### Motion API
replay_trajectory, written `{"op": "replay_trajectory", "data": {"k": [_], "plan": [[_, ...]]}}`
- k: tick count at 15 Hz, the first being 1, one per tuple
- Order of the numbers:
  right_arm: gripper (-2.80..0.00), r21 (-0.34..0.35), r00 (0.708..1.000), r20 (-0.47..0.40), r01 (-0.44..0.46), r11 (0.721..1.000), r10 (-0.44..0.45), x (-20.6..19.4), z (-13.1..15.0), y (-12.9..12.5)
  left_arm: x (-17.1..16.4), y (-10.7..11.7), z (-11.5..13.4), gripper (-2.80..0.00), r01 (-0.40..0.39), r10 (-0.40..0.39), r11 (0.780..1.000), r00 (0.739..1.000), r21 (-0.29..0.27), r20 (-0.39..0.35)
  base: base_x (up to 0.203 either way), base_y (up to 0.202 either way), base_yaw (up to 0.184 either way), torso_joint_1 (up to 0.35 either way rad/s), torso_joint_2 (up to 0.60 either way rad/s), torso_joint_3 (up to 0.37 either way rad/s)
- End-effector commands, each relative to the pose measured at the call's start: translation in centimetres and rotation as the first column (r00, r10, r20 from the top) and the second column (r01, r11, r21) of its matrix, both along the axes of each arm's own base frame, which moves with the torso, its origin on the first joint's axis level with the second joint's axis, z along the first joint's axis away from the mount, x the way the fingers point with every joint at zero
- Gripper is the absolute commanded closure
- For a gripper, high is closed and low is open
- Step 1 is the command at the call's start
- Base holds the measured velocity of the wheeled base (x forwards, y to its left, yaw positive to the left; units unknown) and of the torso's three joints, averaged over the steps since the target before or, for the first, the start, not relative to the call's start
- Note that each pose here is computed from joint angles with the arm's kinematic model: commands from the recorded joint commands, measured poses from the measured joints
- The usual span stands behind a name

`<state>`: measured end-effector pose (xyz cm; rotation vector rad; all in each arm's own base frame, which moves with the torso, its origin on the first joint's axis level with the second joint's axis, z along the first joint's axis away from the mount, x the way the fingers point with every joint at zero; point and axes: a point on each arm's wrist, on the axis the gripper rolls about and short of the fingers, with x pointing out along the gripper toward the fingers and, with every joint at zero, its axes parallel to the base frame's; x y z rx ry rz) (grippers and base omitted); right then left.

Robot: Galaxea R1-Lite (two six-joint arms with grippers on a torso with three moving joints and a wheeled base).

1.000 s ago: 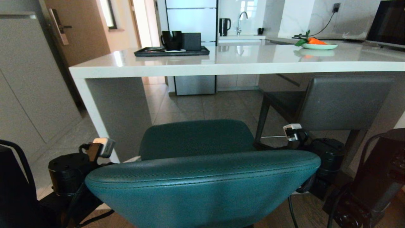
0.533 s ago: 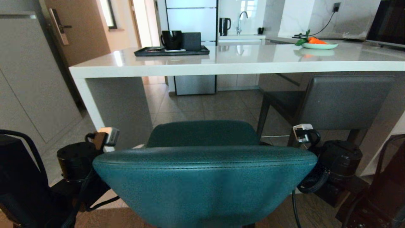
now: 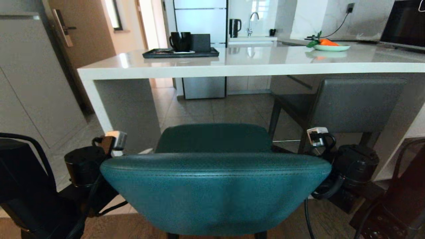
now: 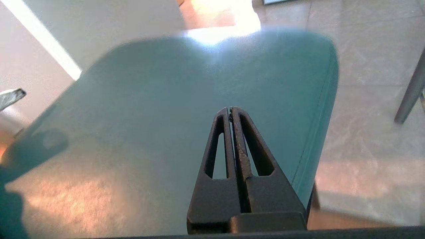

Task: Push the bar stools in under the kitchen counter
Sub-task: Pull the blue chair out from under the dining table

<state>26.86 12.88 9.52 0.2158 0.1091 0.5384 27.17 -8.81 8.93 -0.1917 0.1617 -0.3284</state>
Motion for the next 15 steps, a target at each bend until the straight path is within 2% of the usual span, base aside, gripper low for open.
{"op": "replay_trajectory", "data": {"k": [1, 8, 15], "plan": [[0.00, 0.000, 1.000, -0.001, 0.006, 1.000, -0.006, 0.3, -0.2, 0.0, -0.1, 0.0, -0.2, 0.00, 0.002, -0.002, 1.000, 1.000, 0.001, -0.005, -0.194, 0.000, -0.002, -0.009, 0.01, 0.010], [0.00, -0.002, 1.000, -0.005, 0.009, 1.000, -0.009, 0.6, -0.4, 0.0, 0.2, -0.1, 0.0, 0.00, 0.002, -0.002, 1.000, 1.000, -0.001, 0.007, -0.193, 0.000, -0.002, -0.002, 0.00, 0.001], [0.00, 0.011, 0.997, 0.022, 0.070, 0.998, -0.070, 3.8, -1.0, -0.8, 1.8, -1.9, 0.5, 0.00, 0.028, -0.028, 1.000, 1.000, 0.004, -0.007, -0.014, 0.000, -0.001, 0.000, 0.00, 0.001]]}}
